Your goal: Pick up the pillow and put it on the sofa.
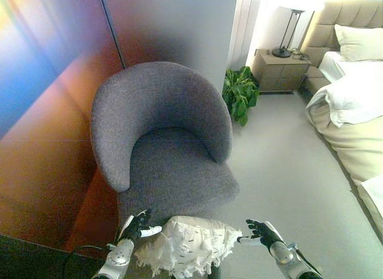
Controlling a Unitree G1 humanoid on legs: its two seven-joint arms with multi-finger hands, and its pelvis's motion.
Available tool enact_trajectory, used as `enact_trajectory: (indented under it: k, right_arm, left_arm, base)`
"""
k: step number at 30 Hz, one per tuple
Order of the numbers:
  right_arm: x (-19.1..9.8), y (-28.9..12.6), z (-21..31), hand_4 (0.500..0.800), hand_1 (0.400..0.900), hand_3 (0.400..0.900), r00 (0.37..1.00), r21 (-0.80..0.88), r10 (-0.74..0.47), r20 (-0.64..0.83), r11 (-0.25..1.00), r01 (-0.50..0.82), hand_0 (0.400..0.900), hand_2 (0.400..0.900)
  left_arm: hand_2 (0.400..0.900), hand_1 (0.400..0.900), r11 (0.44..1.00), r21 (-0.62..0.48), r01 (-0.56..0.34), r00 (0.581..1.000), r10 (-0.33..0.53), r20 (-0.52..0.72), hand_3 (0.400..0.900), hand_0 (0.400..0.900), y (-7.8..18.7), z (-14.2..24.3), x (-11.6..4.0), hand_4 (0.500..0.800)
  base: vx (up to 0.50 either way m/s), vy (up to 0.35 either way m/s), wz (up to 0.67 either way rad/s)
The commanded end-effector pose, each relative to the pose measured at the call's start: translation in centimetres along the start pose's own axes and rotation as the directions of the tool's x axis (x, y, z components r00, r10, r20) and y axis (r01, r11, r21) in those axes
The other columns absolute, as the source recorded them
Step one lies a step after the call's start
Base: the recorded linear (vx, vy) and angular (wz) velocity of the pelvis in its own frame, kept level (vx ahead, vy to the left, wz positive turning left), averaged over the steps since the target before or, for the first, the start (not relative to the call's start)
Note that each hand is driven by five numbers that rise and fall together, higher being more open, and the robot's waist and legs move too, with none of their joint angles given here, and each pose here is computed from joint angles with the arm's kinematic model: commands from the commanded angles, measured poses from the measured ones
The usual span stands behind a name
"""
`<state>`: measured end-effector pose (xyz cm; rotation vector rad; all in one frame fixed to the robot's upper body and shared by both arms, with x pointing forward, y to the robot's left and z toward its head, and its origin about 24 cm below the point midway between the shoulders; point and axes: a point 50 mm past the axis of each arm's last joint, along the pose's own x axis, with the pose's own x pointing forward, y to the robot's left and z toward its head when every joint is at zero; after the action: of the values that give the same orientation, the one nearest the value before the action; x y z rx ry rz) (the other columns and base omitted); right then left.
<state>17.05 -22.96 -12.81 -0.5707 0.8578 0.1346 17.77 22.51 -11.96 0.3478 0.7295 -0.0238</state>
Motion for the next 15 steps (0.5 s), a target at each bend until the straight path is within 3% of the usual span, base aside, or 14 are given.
enact_trajectory:
  k: [1,15]
  right_arm:
    - [0.6,-1.7,2.9,0.8,0.9,0.9,0.992,-0.046,-0.053,0.112,0.997,0.058,0.9,0.9]
    - [1.2,-2.7,5.6,0.8,0.9,0.9,0.979,-0.048,-0.1,0.178,0.993,0.11,0.9,0.9]
  left_arm:
    - [0.9,0.9,0.997,0.064,-0.031,0.998,0.027,0.063,0.9,0.9,1.5,2.0,0.9,0.8]
    - [0.9,0.9,0.998,0.054,-0.01,0.998,0.006,0.067,0.9,0.9,1.5,3.3,1.6,0.8]
  base:
    - [0.052,-0.01,-0.1]
    - [-0.02,-0.004,-0.08]
